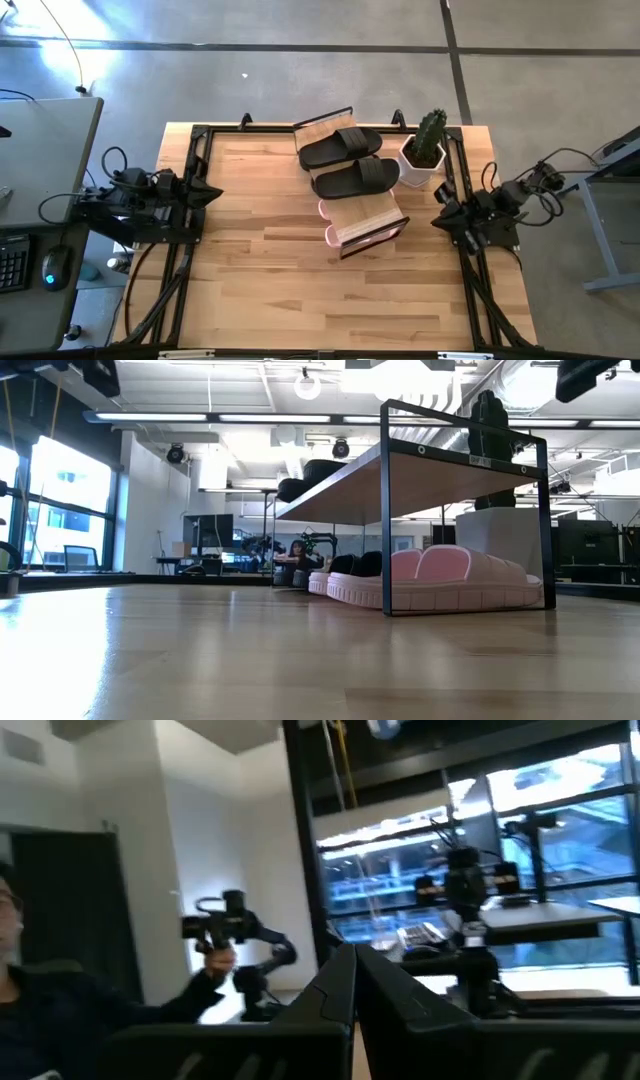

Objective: Pick and place slides into the shelf
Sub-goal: Return to Home Position

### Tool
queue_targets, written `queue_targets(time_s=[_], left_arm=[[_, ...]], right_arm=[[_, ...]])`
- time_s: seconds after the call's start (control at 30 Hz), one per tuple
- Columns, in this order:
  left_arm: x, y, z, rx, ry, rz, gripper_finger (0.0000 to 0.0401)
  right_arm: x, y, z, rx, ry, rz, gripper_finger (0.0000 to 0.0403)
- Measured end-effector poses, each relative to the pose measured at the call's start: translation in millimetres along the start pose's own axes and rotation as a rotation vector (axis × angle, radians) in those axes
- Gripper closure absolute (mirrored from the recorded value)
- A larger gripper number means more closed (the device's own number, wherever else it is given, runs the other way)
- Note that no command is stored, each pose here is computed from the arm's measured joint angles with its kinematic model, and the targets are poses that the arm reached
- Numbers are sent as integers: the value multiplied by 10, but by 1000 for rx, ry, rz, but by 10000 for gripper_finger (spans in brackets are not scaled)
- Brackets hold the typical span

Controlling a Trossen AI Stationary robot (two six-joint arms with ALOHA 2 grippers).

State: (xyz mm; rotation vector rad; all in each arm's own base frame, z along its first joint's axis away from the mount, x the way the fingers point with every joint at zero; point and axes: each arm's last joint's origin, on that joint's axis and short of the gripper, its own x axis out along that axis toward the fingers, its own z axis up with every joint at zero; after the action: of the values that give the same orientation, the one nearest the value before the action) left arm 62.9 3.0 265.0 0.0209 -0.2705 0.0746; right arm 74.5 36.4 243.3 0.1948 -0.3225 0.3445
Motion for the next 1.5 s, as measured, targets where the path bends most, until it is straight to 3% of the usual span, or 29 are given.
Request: queue_targets(time_s=[0.23,0.4,0.8,0.97,1.2,1.5], left_arm=[[21,-8,-124,-2,50,-17,401],[29,-12,-174,-5,59,-21,401],[83,-21,-602,-57,136,-9,401],[75,-22,-654,-54,189,-9,401],[58,-10,-728,-23,267,33,400],[37,8,-790,41,336,88,400]], right_arm=[[-64,7,-16,-52,-49,68,403],[-62,-1,-23,-63,-50,40,403],[-71,-37,-416,29,-21,20,403],[-71,-47,-456,47,17,-6,403],[-85,-72,-602,-30,165,-59,403],[-99,-97,-665,22,221,-131,403]])
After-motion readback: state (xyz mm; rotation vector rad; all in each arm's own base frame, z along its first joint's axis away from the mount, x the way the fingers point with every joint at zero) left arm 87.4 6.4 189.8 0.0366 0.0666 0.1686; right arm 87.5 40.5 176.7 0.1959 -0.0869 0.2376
